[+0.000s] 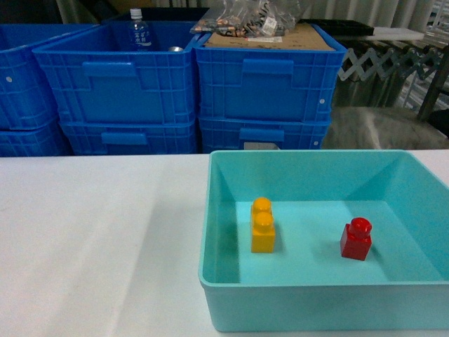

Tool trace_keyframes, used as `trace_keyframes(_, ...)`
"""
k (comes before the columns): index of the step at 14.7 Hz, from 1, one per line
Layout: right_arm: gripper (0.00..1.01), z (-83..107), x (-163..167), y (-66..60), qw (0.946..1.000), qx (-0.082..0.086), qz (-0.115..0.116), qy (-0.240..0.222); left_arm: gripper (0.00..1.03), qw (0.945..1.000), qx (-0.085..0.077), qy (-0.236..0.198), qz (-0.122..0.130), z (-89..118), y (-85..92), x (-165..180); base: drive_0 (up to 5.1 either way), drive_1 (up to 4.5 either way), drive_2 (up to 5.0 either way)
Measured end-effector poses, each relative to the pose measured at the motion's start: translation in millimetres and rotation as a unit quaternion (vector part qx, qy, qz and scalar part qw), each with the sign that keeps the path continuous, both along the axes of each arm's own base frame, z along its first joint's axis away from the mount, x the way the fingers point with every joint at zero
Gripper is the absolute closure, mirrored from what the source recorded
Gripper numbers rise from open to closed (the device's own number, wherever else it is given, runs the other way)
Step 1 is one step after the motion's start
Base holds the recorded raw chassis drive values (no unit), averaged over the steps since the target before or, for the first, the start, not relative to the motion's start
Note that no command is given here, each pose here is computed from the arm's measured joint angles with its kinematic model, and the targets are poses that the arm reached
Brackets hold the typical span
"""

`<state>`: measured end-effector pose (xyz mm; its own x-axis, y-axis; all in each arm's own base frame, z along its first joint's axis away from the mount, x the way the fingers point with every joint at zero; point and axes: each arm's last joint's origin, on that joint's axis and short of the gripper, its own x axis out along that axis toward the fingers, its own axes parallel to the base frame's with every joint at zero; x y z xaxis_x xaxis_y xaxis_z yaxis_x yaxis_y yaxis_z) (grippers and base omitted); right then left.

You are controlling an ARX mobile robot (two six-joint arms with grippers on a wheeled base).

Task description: Pick red block from blue box to shelf

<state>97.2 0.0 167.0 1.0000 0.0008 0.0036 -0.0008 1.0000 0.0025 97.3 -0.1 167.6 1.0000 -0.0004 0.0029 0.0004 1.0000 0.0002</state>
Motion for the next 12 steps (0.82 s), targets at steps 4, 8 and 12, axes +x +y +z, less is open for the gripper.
trace_keyframes(4, 0.03, 0.0, 0.0, 0.0, 1.0000, 0.000, 0.000, 0.000, 0.05, 1.0000, 0.000, 0.000, 0.000, 0.0, 0.0, 0.0, 0.0, 0.00, 0.0)
trace_keyframes(8, 0.03, 0.0, 0.0, 0.0, 1.0000, 0.000, 0.000, 0.000, 0.05, 1.0000, 0.000, 0.000, 0.000, 0.0, 0.0, 0.0, 0.0, 0.00, 0.0)
trace_keyframes(12, 0.03, 0.0, 0.0, 0.0, 1.0000, 0.000, 0.000, 0.000, 0.05, 1.0000, 0.000, 0.000, 0.000, 0.0, 0.0, 0.0, 0.0, 0.00, 0.0)
